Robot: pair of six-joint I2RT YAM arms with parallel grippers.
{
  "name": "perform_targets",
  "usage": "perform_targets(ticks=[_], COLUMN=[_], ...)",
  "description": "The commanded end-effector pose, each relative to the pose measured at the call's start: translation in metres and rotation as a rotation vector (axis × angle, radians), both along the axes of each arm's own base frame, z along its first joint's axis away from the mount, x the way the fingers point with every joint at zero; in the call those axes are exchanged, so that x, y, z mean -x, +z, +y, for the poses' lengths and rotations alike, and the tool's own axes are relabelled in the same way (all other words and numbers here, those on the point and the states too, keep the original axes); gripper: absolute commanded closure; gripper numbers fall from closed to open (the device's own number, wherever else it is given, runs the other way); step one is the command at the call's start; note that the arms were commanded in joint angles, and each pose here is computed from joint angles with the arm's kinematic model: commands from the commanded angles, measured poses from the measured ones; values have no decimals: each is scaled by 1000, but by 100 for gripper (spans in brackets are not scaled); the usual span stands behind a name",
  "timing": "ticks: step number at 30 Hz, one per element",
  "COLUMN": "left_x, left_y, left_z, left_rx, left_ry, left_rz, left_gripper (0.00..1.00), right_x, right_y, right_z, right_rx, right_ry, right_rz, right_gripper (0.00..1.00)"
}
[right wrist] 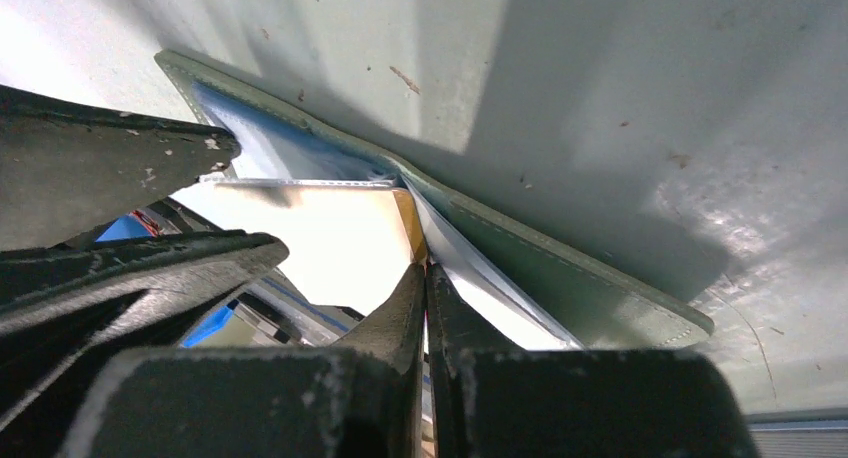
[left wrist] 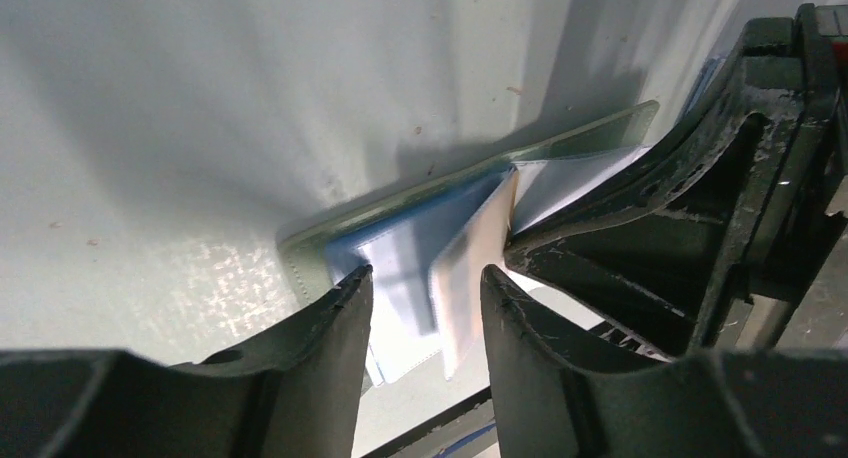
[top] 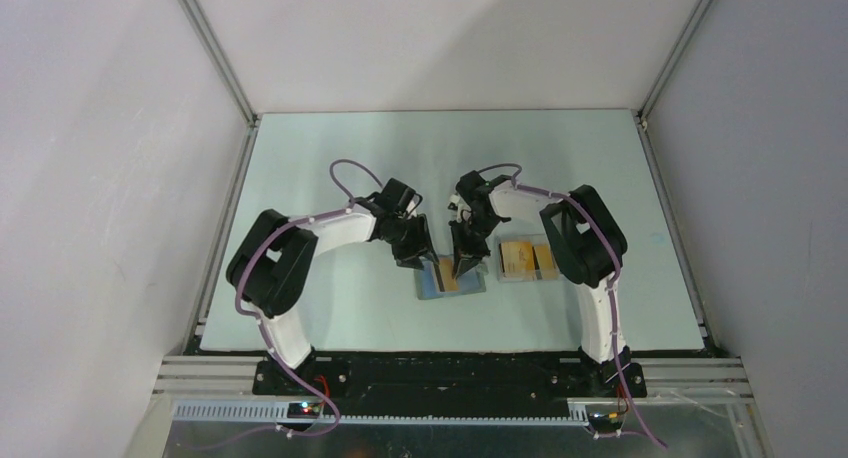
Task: Put the credit cards into the card holder
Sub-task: Insert the credit card into the card holder.
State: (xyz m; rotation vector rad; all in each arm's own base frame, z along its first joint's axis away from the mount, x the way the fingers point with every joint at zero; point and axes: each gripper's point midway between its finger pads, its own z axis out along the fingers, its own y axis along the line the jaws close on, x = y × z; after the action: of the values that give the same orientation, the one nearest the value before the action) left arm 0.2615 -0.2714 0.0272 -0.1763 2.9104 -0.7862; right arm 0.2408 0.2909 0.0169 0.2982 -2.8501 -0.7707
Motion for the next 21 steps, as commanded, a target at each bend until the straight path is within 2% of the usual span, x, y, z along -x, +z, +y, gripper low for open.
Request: perform_targets(ticks=[1, 11, 16, 21], left_x=[6, 5, 7, 6], left_y=[-1, 3, 17, 21], left_z=[15, -4, -19, -22], left_rx=[-18, 60, 96, 100], left_ry=[20, -26, -56, -46], left_rz=[16, 26, 3, -2], left_gripper=[49, 51, 57, 67], right_x=[-3, -5, -6, -9], right_y=[-15, -14, -12, -6], right_z=[-11, -8, -5, -4], right_rx=[79, 46, 25, 1], right_ry=[-19, -21, -23, -31], right_rz=[-1, 14, 14, 11], right_gripper=[96, 96, 96, 96])
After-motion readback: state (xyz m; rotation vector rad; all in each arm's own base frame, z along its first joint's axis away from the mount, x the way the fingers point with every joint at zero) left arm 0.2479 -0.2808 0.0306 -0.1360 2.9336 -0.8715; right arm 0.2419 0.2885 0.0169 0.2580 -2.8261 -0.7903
